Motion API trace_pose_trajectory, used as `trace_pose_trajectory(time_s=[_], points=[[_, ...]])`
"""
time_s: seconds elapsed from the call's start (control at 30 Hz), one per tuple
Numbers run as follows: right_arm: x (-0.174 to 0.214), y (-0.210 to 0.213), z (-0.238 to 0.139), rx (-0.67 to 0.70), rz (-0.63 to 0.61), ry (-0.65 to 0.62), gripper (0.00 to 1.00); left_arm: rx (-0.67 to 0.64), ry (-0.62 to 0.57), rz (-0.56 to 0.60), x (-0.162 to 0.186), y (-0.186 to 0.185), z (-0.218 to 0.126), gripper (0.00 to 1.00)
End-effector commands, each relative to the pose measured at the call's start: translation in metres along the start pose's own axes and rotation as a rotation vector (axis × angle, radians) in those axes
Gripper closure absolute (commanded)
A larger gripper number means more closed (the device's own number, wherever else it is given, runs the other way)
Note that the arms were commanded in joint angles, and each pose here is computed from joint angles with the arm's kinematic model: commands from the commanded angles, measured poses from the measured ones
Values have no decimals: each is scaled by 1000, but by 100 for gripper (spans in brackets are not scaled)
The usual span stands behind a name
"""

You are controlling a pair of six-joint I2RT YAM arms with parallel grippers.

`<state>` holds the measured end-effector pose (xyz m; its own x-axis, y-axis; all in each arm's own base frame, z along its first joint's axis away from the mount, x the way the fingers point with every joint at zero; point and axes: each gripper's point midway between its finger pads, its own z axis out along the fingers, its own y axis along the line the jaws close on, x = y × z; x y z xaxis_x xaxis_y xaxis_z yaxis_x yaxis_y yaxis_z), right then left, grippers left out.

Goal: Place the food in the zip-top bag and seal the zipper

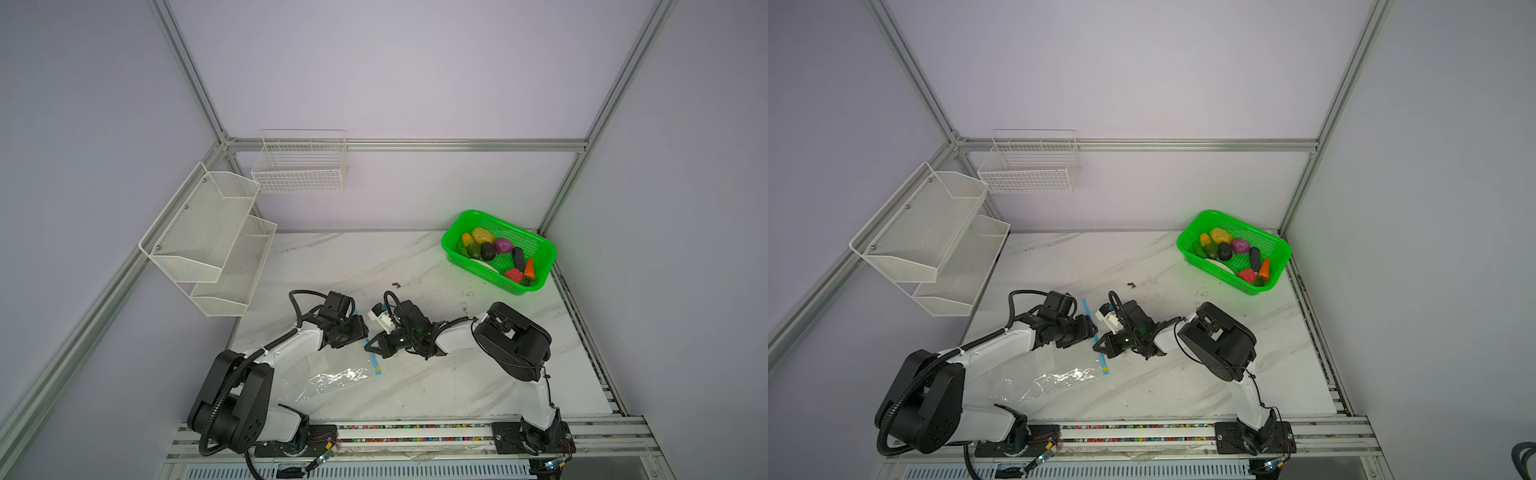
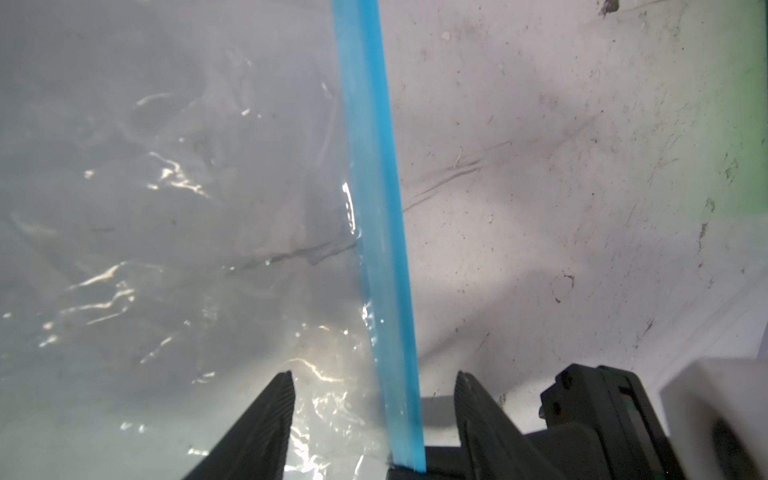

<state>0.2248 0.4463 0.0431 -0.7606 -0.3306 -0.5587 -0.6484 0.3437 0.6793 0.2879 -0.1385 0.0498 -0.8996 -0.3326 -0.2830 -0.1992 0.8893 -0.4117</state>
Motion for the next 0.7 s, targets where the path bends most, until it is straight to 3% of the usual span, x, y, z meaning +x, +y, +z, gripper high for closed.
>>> trace_pose_trajectory(time_s=[0.0, 0.17, 0.33, 0.67], points=[[-12, 14, -3, -14, -46, -32, 100, 45, -53, 48, -23, -26, -11, 37], [-14, 14, -2, -4, -59, -33, 100, 16, 0, 69, -9, -23, 3, 38], [-13, 16, -1, -3, -63, -32, 100, -37, -23, 122, -12, -22, -4, 44], [-11, 17, 0, 2, -70, -24, 100, -71, -47, 169, -16, -30, -9, 71]])
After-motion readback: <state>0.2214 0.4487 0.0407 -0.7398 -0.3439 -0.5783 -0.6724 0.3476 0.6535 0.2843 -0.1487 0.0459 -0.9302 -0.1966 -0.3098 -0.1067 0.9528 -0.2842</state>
